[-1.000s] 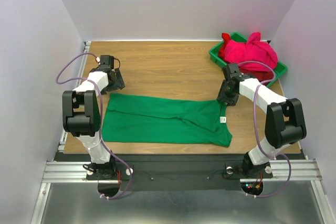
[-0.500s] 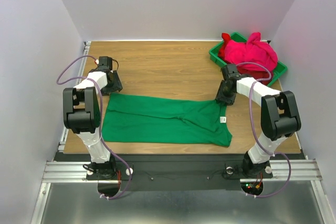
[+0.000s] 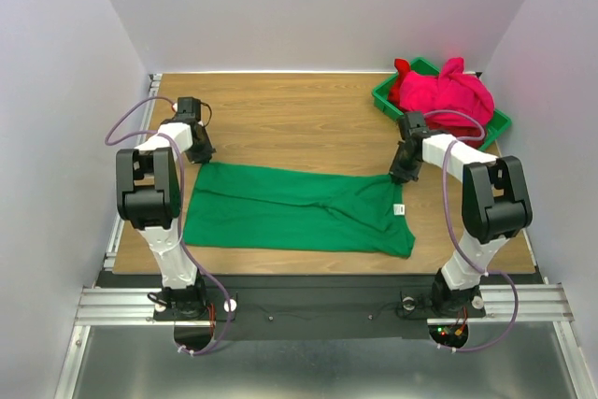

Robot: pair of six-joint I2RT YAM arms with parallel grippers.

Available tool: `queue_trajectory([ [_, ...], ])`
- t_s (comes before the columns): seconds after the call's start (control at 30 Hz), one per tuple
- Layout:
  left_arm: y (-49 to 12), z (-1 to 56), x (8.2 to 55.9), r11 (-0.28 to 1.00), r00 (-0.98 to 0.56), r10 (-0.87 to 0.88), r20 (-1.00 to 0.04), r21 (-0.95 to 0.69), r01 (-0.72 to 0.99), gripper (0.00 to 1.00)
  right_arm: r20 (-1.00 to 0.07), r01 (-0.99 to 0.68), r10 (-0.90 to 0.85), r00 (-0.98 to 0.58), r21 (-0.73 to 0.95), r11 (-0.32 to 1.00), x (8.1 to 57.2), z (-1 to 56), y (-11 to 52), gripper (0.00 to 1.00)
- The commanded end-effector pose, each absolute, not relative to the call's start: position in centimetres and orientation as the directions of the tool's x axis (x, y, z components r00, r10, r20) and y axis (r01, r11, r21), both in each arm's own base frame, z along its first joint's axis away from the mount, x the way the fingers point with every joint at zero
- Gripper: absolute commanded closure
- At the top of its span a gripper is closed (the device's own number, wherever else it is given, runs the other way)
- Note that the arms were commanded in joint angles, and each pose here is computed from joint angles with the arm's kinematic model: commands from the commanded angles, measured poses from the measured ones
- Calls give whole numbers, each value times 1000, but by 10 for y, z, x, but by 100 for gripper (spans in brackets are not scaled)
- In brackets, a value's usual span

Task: Fold and stack the t-shirts
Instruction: Fold the tshirt

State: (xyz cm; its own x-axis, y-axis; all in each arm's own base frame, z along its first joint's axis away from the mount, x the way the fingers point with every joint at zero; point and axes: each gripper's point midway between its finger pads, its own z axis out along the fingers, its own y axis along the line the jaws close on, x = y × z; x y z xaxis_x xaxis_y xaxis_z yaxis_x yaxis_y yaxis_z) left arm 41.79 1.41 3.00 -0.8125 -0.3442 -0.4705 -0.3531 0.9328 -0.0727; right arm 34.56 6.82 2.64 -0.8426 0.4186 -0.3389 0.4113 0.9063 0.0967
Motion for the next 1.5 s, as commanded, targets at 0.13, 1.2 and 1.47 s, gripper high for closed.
queue_trajectory([
  [0.13, 10, 57, 470, 932, -766, -356, -535, -146, -331, 100, -424, 467, 478, -769, 136, 874, 398, 44, 45, 100],
  [1.2, 3, 87, 432, 921, -750, -382, -540, -157, -356, 54, -475, 334, 419, -774, 257, 907, 397, 95, 54, 38],
  [1.47, -2, 73, 425, 922, -767, -382, -516, -159, -353, 55, -479, 328, 416, -773, 260, 908, 395, 97, 56, 39],
])
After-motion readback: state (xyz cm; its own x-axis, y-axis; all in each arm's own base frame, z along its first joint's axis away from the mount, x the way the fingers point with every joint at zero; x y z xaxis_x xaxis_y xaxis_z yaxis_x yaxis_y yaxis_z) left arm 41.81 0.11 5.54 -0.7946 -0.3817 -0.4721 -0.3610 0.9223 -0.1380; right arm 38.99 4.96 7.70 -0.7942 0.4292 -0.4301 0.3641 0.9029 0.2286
